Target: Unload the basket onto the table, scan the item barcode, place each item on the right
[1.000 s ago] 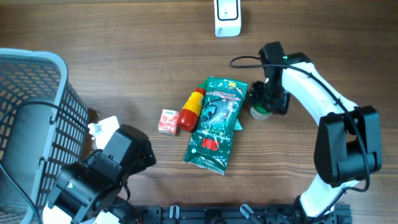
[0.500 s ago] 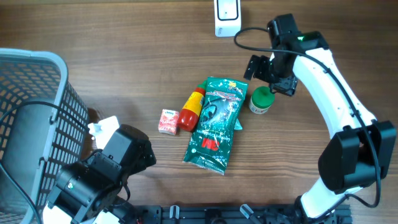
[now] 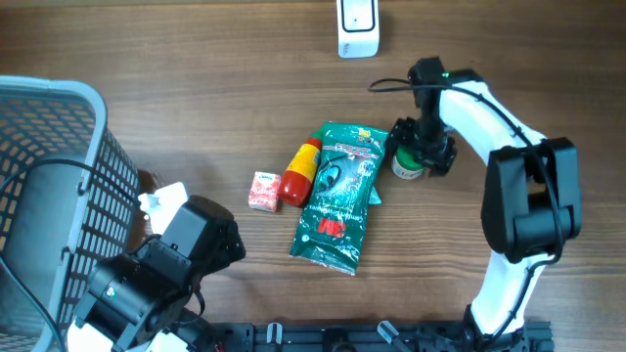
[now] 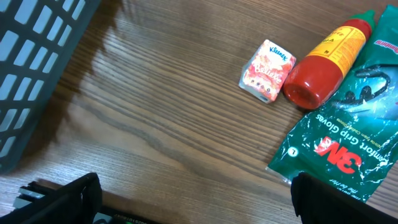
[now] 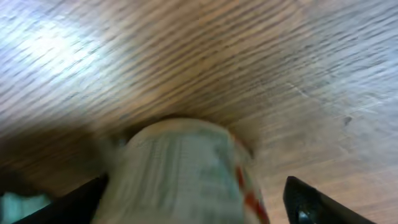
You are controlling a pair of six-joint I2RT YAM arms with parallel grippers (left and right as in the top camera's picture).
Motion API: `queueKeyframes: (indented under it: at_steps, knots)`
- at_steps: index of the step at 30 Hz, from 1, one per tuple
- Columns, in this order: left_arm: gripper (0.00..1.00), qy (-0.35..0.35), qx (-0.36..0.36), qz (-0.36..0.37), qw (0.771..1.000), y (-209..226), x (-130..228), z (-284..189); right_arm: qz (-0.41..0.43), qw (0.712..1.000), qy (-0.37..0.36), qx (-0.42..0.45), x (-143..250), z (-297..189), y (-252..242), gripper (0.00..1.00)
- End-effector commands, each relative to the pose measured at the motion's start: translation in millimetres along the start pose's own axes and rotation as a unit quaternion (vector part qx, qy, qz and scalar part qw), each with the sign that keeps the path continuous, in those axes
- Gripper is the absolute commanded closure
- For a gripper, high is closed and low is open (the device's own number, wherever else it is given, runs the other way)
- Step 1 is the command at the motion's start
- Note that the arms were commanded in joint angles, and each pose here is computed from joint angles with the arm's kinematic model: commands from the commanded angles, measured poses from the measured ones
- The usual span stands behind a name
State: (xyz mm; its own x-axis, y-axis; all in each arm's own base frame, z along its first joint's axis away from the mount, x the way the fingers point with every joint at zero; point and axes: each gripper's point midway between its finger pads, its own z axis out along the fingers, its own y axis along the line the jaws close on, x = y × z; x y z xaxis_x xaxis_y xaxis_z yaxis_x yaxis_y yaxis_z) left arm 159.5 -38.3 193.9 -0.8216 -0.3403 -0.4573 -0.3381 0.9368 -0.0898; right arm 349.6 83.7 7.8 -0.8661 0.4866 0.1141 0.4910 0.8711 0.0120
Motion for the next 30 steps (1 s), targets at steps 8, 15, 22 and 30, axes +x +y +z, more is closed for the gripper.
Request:
queueKeyframes:
  at_steps: [8,15,22,30]
  knots:
    - [0.00,-0.002,0.002,-0.009,1.000,0.0,-0.9,-0.8,-0.055,0.992,0.088,-0.066,18.8,0.0,2.0,0.34]
    - [0.00,-0.002,0.002,-0.009,1.000,0.0,-0.9,-0.8,-0.147,0.945,0.201,-0.210,69.1,-66.6,17.4,0.43]
    - [0.00,-0.002,0.002,-0.009,1.000,0.0,-0.9,-0.8,-0.174,0.946,0.136,-0.239,118.1,-162.4,-5.1,0.44]
    - [0.00,-0.002,0.002,-0.009,1.000,0.0,-0.9,-0.8,-0.164,0.939,0.043,-0.301,203.7,-244.3,-11.4,0.44]
